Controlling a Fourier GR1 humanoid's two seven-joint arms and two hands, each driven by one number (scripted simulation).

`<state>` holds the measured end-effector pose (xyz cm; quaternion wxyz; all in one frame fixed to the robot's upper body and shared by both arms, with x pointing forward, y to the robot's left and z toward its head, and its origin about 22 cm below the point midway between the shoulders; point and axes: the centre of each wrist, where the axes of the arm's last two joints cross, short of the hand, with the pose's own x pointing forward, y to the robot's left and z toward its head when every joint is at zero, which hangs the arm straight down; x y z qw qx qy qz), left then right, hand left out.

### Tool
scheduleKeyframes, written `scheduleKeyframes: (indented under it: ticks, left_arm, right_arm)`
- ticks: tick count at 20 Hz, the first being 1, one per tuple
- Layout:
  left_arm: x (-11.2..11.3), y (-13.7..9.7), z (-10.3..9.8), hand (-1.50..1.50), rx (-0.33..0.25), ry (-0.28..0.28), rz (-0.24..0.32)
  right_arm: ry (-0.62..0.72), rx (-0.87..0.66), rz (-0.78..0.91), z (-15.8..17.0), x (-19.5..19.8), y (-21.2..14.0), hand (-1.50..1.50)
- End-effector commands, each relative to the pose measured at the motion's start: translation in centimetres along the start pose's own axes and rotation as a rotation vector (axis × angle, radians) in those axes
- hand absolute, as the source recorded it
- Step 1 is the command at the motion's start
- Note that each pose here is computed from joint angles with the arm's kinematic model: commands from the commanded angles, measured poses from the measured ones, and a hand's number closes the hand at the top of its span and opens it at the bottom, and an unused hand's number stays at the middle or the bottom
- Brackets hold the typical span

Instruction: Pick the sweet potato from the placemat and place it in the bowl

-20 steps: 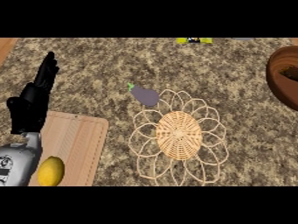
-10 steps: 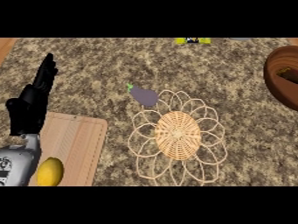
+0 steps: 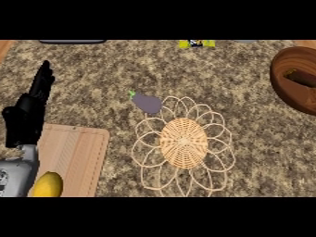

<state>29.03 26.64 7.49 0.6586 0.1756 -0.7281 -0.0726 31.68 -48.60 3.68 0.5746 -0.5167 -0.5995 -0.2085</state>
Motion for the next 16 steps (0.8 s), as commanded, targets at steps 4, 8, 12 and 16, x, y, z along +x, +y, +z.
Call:
scheduleKeyframes:
  ticks: [4,8,12,16]
  left_arm:
    - [0.1,-0.1,0.2,0.0,0.014,0.012,-0.013]
    - [0.5,-0.3,0.7,0.0,0.022,0.011,0.016]
    - [2.2,3.0,-0.1,0.0,0.004,-0.009,-0.02]
    - [-1.0,0.1,-0.1,0.0,-0.01,0.015,0.009]
  right_arm:
    - [-0.036,0.096,-0.104,2.6,-2.9,-3.6,-1.5]
    - [-0.051,0.133,-0.143,6.4,-4.4,-4.5,-1.5]
    - [-0.076,0.122,-0.149,6.5,-3.2,-6.3,-1.5]
    - [-0.065,0.153,-0.139,11.0,-3.2,-6.0,-1.5]
